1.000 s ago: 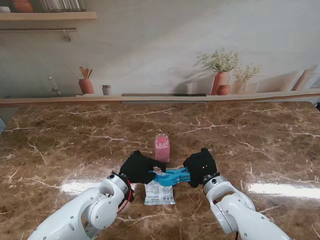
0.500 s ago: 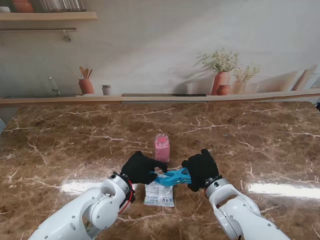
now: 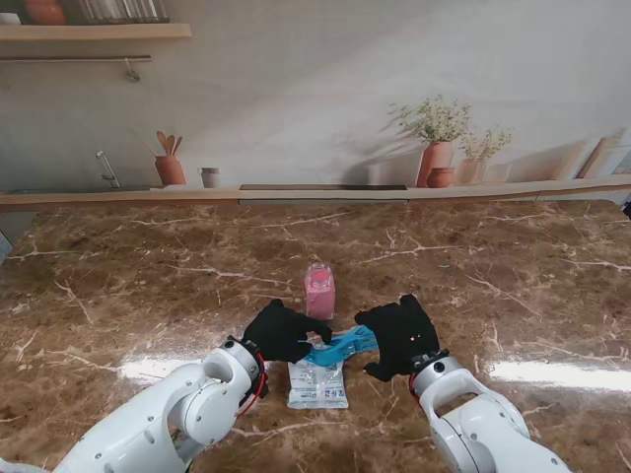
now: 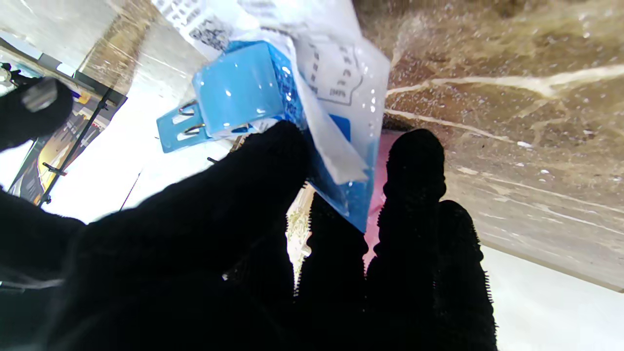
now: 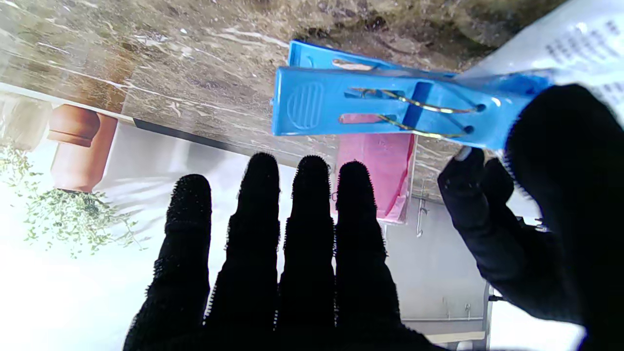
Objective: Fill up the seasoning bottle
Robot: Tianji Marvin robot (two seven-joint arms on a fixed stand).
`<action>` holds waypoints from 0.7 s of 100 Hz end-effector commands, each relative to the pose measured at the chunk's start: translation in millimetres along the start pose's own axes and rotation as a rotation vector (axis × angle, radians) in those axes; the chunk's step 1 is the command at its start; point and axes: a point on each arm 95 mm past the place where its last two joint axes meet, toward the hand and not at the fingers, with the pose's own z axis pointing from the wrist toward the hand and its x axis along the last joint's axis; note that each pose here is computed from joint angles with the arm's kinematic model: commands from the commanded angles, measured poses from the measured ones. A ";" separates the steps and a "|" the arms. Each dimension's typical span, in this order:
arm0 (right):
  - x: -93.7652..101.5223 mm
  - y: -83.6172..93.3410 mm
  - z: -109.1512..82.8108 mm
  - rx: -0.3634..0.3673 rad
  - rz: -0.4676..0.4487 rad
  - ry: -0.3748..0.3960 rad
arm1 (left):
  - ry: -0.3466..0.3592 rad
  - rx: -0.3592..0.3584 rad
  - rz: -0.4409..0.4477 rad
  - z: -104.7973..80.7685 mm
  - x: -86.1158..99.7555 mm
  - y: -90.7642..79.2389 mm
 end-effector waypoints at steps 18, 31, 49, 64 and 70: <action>2.6 6.1 -7.7 -0.033 0.077 -0.016 | 0.000 -0.021 0.007 2.8 0.3 3.5; 0.7 9.3 -7.9 -0.060 0.104 -0.032 | 0.010 -0.027 0.022 0.3 -0.3 0.1; -2.5 11.5 -6.8 -0.086 0.153 -0.051 | 0.020 -0.009 0.033 -6.7 -0.8 -6.8; -6.7 13.5 -4.4 -0.118 0.200 -0.071 | 0.019 0.040 0.021 -14.0 -0.9 -14.0; -8.7 14.7 -2.9 -0.133 0.226 -0.080 | 0.013 0.069 0.008 -17.3 -1.2 -17.4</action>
